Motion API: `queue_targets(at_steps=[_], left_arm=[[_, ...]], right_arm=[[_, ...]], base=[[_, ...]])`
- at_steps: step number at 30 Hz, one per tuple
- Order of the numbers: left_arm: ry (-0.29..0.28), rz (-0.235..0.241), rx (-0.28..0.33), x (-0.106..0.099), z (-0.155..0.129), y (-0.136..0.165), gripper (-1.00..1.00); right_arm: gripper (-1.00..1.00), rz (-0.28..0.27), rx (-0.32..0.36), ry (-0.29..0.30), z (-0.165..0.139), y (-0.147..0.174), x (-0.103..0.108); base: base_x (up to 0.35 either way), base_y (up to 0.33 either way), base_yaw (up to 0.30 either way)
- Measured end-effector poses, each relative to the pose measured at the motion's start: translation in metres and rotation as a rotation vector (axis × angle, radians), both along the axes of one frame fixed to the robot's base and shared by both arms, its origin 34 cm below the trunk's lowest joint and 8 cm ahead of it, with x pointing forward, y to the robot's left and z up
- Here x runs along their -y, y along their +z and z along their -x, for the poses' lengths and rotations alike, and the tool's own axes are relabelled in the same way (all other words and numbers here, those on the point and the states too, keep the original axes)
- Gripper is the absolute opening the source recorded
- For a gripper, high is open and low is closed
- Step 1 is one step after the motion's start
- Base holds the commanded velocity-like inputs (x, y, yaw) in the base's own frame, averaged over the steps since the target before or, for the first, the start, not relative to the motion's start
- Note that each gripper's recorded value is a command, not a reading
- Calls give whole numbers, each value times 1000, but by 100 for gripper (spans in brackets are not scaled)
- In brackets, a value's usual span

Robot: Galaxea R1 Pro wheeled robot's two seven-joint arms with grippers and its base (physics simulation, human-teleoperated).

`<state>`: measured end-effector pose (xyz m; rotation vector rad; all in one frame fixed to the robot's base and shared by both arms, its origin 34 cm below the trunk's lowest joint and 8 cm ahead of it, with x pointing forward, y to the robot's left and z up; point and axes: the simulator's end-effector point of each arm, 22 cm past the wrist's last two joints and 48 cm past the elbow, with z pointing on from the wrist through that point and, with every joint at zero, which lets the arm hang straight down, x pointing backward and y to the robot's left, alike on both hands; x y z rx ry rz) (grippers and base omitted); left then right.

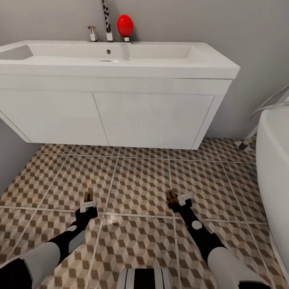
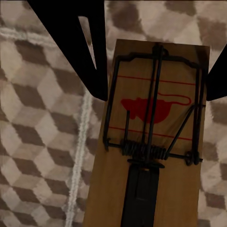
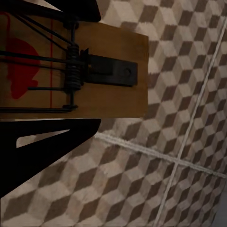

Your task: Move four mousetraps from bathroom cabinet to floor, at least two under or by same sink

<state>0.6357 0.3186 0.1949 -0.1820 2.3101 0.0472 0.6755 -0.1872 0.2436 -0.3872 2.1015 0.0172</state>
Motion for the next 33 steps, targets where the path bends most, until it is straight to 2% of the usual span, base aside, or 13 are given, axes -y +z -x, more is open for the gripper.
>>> queue_targets(at_steps=[19, 33], left_arm=[[1, 0, -107, 0, 37, -59, -100], [2, 4, -134, 2, 44, -67, -100]], right_arm=[[-100, -1, -85, 0, 24, -57, 0], [-100, 0, -96, 2, 25, -62, 0]], base=[[0, 0, 0], [0, 0, 0]])
